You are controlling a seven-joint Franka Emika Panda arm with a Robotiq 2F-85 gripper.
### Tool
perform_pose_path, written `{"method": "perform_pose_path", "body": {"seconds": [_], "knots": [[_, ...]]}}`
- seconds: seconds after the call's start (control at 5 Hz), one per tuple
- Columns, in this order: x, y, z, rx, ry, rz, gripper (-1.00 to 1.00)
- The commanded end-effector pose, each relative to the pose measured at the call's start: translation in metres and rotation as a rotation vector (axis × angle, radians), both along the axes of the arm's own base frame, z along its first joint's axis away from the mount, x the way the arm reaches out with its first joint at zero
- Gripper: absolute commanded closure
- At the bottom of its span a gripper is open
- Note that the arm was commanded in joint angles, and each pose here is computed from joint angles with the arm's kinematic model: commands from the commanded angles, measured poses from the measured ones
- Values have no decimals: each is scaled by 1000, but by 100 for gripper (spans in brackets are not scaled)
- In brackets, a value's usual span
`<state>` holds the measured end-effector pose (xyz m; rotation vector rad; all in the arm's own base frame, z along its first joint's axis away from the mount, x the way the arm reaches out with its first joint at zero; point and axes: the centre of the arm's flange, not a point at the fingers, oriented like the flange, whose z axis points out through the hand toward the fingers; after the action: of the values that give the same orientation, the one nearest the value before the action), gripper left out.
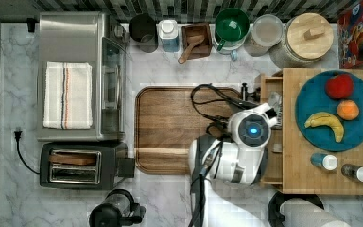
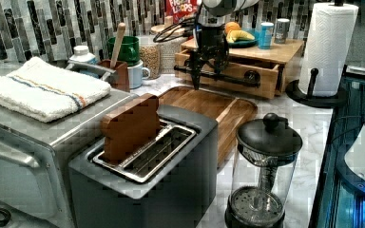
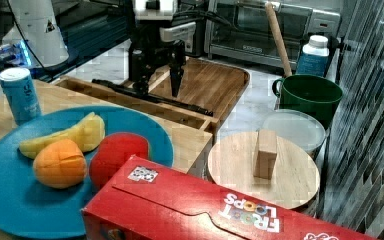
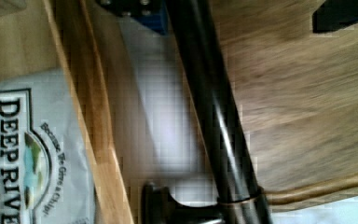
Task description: Open the drawer.
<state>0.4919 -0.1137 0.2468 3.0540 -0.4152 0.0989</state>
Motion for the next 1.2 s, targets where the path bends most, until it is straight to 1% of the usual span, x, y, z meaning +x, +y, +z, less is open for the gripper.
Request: {"method": "perform_pose_path", "body": {"seconds": [0.2,0.4,0.6,0.8,1.0,1.2], "knots": [[1,181,21,48,-27,142,-100],[-2,196,19,38,-51,120,-100],[0,209,18,40,-49,106,-100],[2,229,19,71,-52,80,-100],[3,247,17,74,-70,45,-100],[6,257,16,103,-82,32,-100]]}}
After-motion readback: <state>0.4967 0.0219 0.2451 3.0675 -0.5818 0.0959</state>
